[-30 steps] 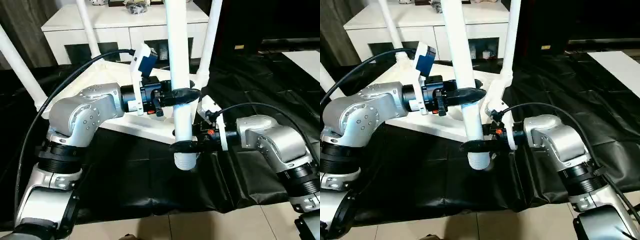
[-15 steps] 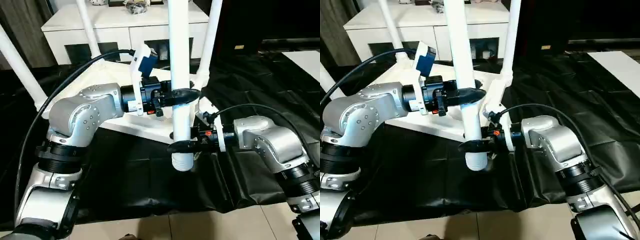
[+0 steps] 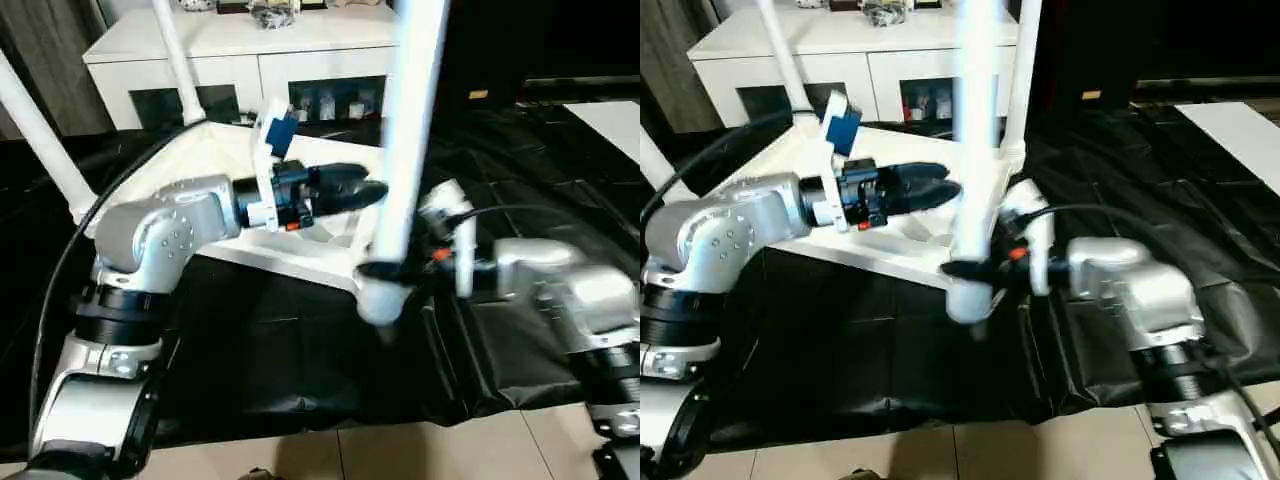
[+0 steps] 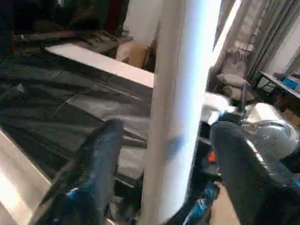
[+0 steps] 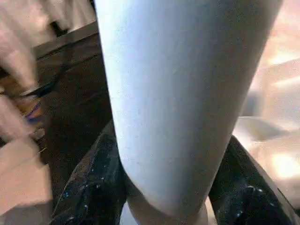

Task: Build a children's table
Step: Pick table leg

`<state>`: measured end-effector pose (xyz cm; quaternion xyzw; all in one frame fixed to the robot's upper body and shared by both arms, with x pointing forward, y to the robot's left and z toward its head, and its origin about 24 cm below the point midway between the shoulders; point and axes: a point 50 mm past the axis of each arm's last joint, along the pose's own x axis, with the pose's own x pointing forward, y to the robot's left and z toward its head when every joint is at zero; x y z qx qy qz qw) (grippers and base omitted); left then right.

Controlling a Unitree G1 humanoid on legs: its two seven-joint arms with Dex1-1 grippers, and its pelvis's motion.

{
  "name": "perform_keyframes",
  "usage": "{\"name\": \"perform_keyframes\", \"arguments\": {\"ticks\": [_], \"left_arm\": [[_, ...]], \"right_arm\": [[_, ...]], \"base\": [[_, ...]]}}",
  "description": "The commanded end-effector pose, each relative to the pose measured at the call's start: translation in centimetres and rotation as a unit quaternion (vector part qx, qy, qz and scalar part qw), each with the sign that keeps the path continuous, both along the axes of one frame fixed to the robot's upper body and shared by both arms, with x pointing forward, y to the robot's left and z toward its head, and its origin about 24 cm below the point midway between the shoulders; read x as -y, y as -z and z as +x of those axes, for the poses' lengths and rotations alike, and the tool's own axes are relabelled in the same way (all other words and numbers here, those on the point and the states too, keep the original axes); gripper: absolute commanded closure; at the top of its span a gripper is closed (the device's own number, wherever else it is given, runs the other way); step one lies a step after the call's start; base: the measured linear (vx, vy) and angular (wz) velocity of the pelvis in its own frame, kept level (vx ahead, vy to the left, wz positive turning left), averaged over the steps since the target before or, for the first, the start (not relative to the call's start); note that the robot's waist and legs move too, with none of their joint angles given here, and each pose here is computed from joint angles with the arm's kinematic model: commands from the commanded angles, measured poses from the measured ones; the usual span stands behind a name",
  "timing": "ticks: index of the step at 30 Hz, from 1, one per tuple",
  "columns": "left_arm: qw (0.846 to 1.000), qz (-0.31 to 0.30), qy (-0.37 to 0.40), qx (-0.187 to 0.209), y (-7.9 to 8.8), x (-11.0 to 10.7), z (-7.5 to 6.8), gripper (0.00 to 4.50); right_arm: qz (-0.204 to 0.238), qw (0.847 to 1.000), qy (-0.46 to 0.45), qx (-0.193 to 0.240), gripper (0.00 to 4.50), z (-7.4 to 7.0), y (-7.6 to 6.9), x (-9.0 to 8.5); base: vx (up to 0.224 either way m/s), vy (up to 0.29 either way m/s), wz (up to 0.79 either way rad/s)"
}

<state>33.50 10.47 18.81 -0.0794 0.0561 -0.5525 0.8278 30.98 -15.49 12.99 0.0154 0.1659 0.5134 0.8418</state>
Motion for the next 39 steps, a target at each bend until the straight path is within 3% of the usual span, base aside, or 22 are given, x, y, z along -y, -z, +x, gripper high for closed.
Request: {"name": "perform_keyframes", "arguments": {"ticks": [1, 2, 4, 6, 13, 17, 19, 20, 21, 24, 30, 35, 36, 37, 39], "left_arm": [[0.987, 0.134, -0.068, 0.055, 3.4, -1.7, 1.6, 0.83], [0.976, 0.191, -0.068, 0.081, 4.6, -1.9, 1.9, 0.83], [0.962, 0.244, -0.07, 0.1, 5.7, -2.0, 2.2, 0.83], [0.935, 0.324, -0.056, 0.136, 7.7, -1.9, 2.6, 0.83], [0.934, 0.337, 0.004, 0.116, 9.3, -1.2, 3.2, 0.83], [0.917, 0.377, 0.034, 0.128, 10.1, -1.3, 3.5, 0.83], [0.901, 0.41, 0.041, 0.136, 10.5, -1.4, 3.7, 0.83], [0.901, 0.41, 0.041, 0.136, 10.5, -1.4, 3.7, 0.83], [0.89, 0.435, 0.039, 0.132, 10.8, -1.7, 3.9, 0.83], [0.877, 0.462, 0.054, 0.116, 11.4, -2.2, 3.8, 0.83], [0.869, 0.481, 0.061, 0.101, 12.0, -2.6, 3.7, 0.83], [0.859, 0.5, 0.023, 0.102, 12.6, -2.8, 3.9, 0.83], [0.862, 0.499, 0.003, 0.093, 12.8, -3.0, 4.0, 0.83], [0.862, 0.499, 0.003, 0.093, 12.8, -3.0, 4.0, 1.19], [0.874, 0.482, -0.01, 0.056, 13.1, -3.3, 3.9, 1.19]], "right_arm": [[-0.022, 0.994, 0.099, 0.051, 2.64, 1.0, -0.7, 2.0], [-0.032, 0.99, 0.122, 0.06, 2.64, 1.2, -0.6, 2.2], [-0.039, 0.987, 0.141, 0.066, 2.64, 1.4, -0.4, 2.4], [-0.044, 0.983, 0.165, 0.071, 2.64, 1.1, 0.1, 2.5], [-0.055, 0.983, 0.164, 0.068, 2.64, -1.4, 0.9, 2.8], [-0.054, 0.981, 0.176, 0.069, 2.64, -2.2, 1.0, 3.2], [-0.056, 0.98, 0.179, 0.067, 2.64, -2.9, 1.1, 3.4], [-0.056, 0.98, 0.179, 0.067, 2.64, -2.9, 1.1, 3.4], [-0.059, 0.98, 0.177, 0.062, 2.64, -3.7, 1.1, 3.5], [-0.063, 0.981, 0.173, 0.057, 2.64, -4.4, 1.1, 3.6], [-0.069, 0.981, 0.174, 0.052, 2.64, -5.3, 1.0, 3.9], [-0.068, 0.983, 0.165, 0.046, 2.64, -5.8, 1.0, 3.6], [-0.066, 0.984, 0.159, 0.043, 2.64, -6.0, 1.0, 3.4], [-0.066, 0.984, 0.159, 0.043, 2.64, -6.0, 1.0, 3.4], [-0.066, 0.986, 0.148, 0.039, 2.64, -6.1, 1.0, 3.2]], "base": [[0.0, 0.0, 0.0], [0.0, 0.0, 0.0], [0.0, 0.0, 0.0], [0.0, 0.0, 0.0], [0.0, 0.0, 0.0], [0.0, 0.0, 0.0], [0.0, 0.0, 0.0], [0.0, 0.0, 0.0], [0.0, 0.0, 0.0], [0.0, 0.0, 0.0], [0.0, 0.0, 0.0], [0.0, 0.0, 0.0], [0.0, 0.0, 0.0], [0.0, 0.0, 0.0], [0.0, 0.0, 0.0]]}}
